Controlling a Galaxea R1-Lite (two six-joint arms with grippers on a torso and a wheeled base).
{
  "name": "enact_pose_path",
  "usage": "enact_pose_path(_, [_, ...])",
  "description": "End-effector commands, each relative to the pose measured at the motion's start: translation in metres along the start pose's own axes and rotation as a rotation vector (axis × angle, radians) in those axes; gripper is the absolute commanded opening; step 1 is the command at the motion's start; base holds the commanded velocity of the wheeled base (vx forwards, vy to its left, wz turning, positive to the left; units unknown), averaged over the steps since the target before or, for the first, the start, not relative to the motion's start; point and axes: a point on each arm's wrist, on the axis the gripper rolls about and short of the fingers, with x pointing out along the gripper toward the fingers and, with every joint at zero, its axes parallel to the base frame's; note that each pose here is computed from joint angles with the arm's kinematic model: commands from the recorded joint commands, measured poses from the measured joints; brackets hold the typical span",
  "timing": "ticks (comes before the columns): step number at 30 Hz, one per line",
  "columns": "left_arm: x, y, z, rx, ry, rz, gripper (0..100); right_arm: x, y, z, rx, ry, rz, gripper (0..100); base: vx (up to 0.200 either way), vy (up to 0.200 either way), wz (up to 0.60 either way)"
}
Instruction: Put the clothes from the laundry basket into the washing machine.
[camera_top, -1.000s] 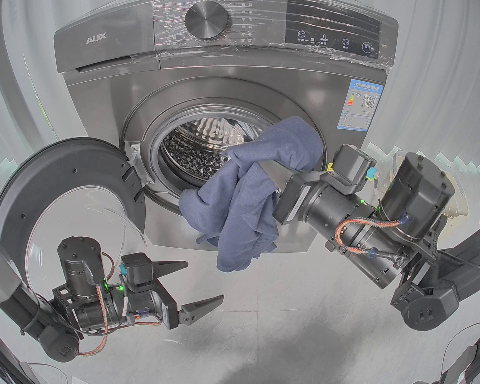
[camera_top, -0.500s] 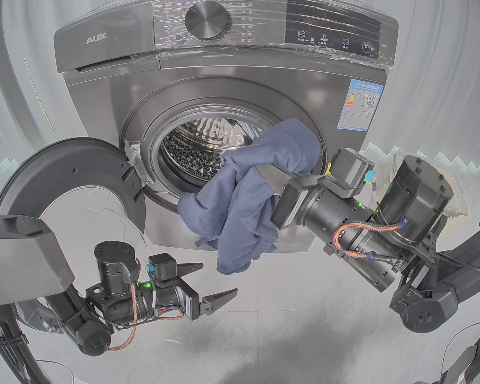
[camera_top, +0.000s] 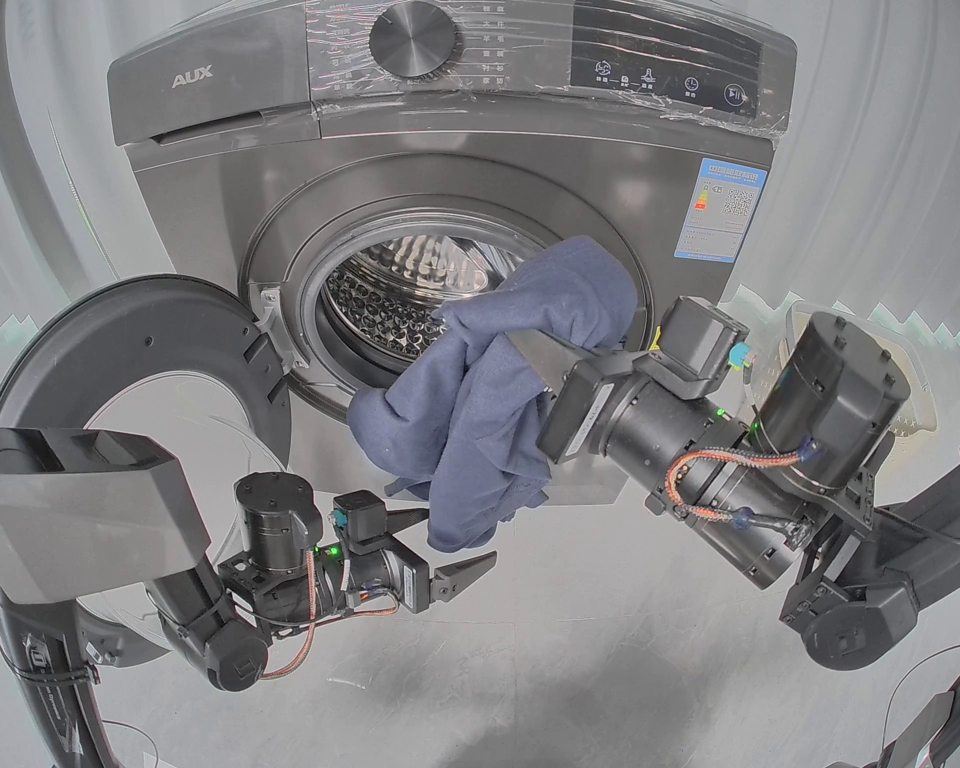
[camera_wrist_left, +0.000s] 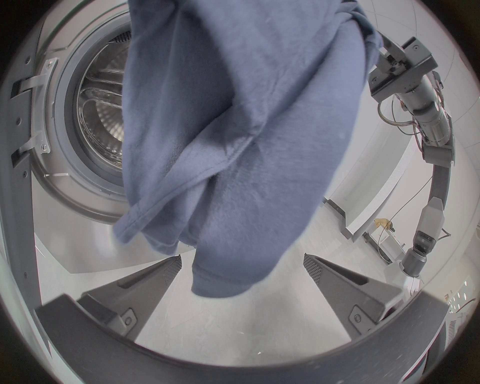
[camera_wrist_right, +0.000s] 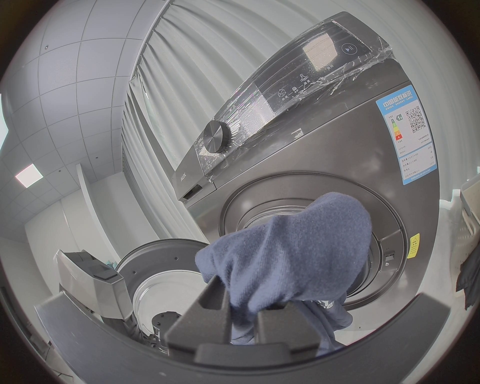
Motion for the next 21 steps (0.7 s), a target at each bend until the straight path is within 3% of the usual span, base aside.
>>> enact_pose_path(1, [0.01, 0.004, -0.004, -0.001, -0.002, 0.011, 100, -0.001, 0.001, 0.001, 0.002, -0.003, 0.004, 0, 0.0, 0.0, 0.0])
enact_pose_path(7, [0.015, 0.0, -0.003, 0.003, -0.01, 0.003, 100, -0.001, 0.001, 0.002, 0.002, -0.007, 0.005, 0, 0.0, 0.0, 0.0])
enact_pose_path(11, [0.019, -0.001, 0.001, 0.007, -0.056, 0.021, 100, -0.001, 0.001, 0.002, 0.002, -0.006, 0.005, 0, 0.0, 0.0, 0.0])
enact_pose_path(12, [0.021, 0.0, 0.001, 0.009, -0.071, 0.026, 0, -0.001, 0.001, 0.002, 0.002, -0.006, 0.005, 0, 0.0, 0.0, 0.0])
enact_pose_path(17, [0.02, -0.002, -0.001, 0.012, -0.099, 0.03, 0, 0.0, 0.0, 0.002, 0.001, -0.015, 0.004, 0, 0.0, 0.0, 0.0])
enact_pose_path(21, [0.01, -0.016, -0.004, 0.017, -0.091, 0.005, 0, 0.001, -0.003, 0.002, -0.003, -0.016, -0.005, 0, 0.0, 0.0, 0.0])
